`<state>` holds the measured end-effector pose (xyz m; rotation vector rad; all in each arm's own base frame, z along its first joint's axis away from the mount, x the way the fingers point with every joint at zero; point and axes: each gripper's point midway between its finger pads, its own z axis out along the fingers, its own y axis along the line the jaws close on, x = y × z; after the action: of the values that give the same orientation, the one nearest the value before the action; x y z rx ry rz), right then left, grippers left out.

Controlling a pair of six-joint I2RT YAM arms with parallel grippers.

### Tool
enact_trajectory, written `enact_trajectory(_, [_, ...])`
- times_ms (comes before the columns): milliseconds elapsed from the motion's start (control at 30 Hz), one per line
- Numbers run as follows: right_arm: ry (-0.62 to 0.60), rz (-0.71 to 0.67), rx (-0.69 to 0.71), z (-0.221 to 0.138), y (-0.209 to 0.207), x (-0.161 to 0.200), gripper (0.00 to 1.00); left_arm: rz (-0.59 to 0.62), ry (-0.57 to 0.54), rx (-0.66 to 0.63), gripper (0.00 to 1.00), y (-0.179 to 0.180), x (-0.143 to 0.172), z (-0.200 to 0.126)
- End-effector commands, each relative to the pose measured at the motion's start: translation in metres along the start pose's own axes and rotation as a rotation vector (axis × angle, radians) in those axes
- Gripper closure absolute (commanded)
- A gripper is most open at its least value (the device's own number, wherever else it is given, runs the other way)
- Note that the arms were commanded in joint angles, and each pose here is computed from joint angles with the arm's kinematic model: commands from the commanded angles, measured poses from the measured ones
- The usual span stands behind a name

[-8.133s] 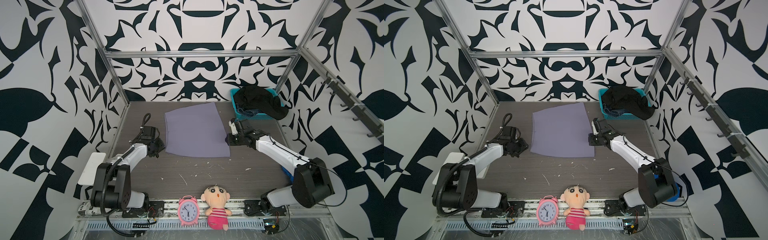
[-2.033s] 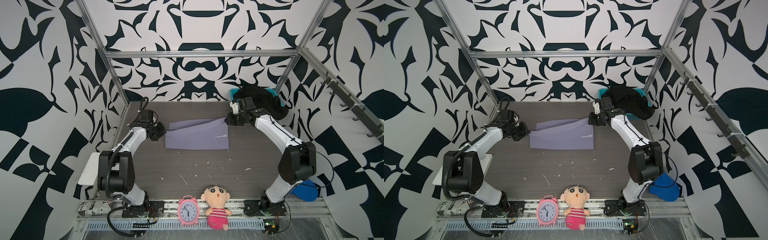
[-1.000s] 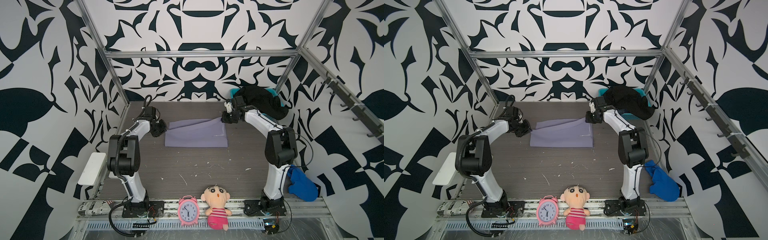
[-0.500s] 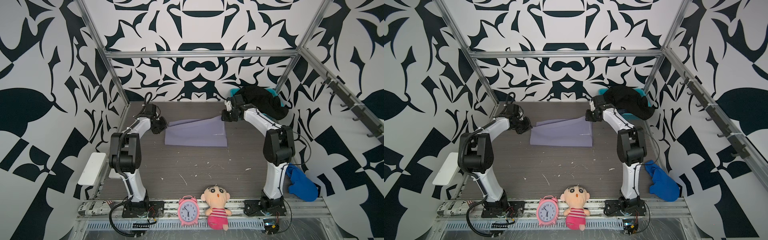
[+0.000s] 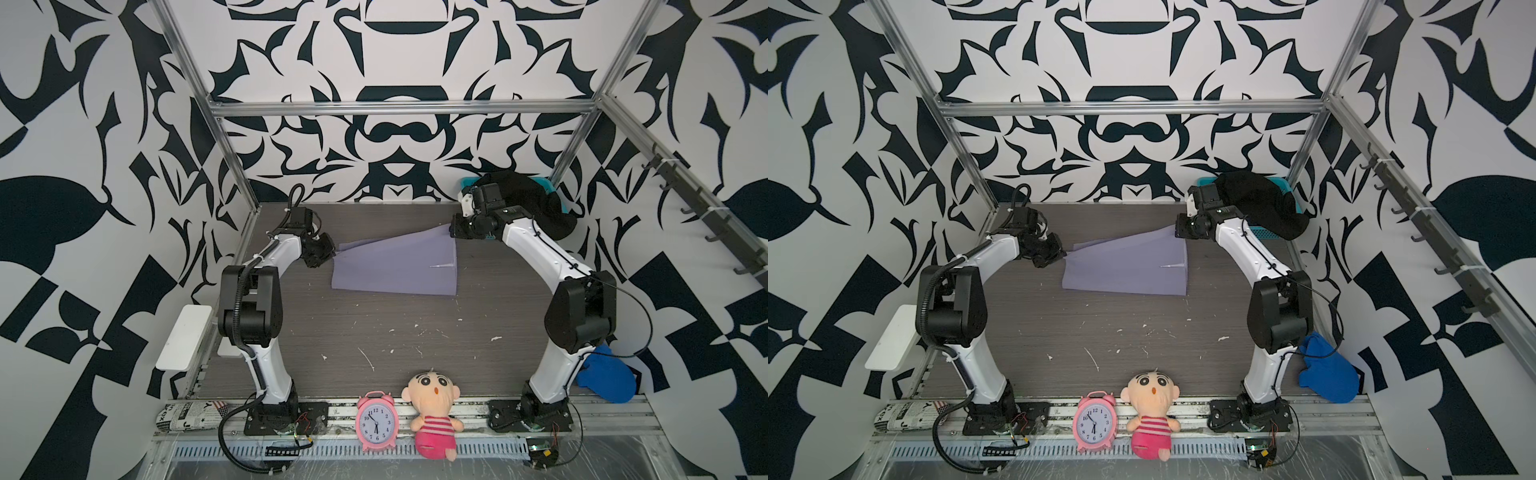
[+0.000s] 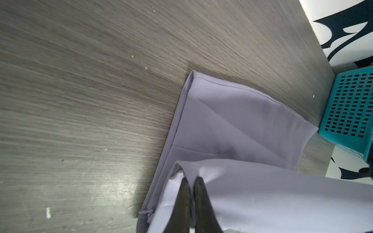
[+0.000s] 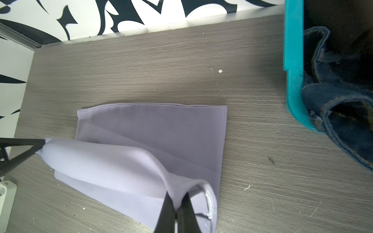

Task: Fold and stack skirts
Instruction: Fold the skirt at the center of the table, then smooth out the skirt at the top-center of the table.

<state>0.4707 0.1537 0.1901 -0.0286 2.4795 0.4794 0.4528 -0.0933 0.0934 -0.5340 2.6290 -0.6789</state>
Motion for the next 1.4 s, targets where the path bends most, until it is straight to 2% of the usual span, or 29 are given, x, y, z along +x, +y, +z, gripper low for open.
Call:
enact_trajectory(0, [-0.032,-0.009,0.05,0.005,-0.011,-0.015,1.0,0.004,0.014,-0.024,0.98,0.004,-0.005,0.004])
enact_trajectory(267, [-0.006,-0.013,0.06,0.037,-0.017,-0.018,1.0,0.001,0.023,-0.036,0.96,0.006,-0.012,0.015])
enact_trajectory(333, [-0.001,-0.012,0.062,0.042,-0.019,-0.017,1.0,0.0,0.026,-0.038,0.85,0.007,-0.013,0.019])
enact_trajectory(367, [0.001,-0.012,0.066,0.044,-0.02,-0.017,1.0,-0.002,0.028,-0.04,0.85,0.008,-0.013,0.02])
enact_trajectory(467, [0.002,-0.01,0.078,0.052,-0.023,-0.018,1.0,0.002,0.024,-0.051,0.74,0.01,-0.016,0.024])
enact_trajectory(533, [-0.004,-0.006,0.091,0.057,-0.026,-0.024,0.99,0.006,0.009,-0.078,0.56,0.013,-0.023,0.025])
enact_trajectory(600, [-0.002,-0.008,0.098,0.059,-0.027,-0.031,0.85,0.022,-0.002,-0.113,0.45,0.014,-0.031,0.023])
enact_trajectory(733, [-0.035,-0.03,0.089,0.054,-0.021,-0.054,0.44,0.05,-0.104,-0.149,0.39,0.005,-0.056,-0.001])
enact_trajectory(767, [-0.043,-0.042,0.082,0.05,-0.019,-0.059,0.38,0.055,-0.133,-0.152,0.38,0.002,-0.061,-0.009])
enact_trajectory(867, [-0.061,-0.053,0.098,0.037,-0.017,-0.069,0.38,0.062,-0.207,-0.163,0.38,-0.006,-0.067,-0.035])
enact_trajectory(967, [-0.074,-0.056,0.064,0.017,-0.007,-0.069,0.4,0.085,-0.271,-0.171,0.37,-0.012,-0.062,-0.057])
enact_trajectory(1067, [-0.082,-0.06,-0.013,0.002,0.013,-0.055,0.52,0.111,-0.272,-0.143,0.42,-0.019,-0.044,-0.06])
enact_trajectory(1133, [-0.065,-0.055,-0.05,0.004,0.023,-0.033,0.7,0.13,-0.24,-0.122,0.46,-0.023,-0.029,-0.05])
enact_trajectory(1200, [-0.051,-0.048,-0.078,0.005,0.031,-0.013,0.99,0.138,-0.205,-0.123,0.52,-0.022,-0.016,-0.038])
enact_trajectory(1300, [-0.032,-0.066,-0.124,0.015,0.048,0.02,1.0,0.143,-0.168,-0.106,0.55,-0.024,-0.001,-0.016])
enact_trajectory(1367, [-0.023,-0.05,-0.099,0.027,0.043,0.033,1.0,0.149,-0.135,-0.098,0.56,-0.025,0.008,0.002])
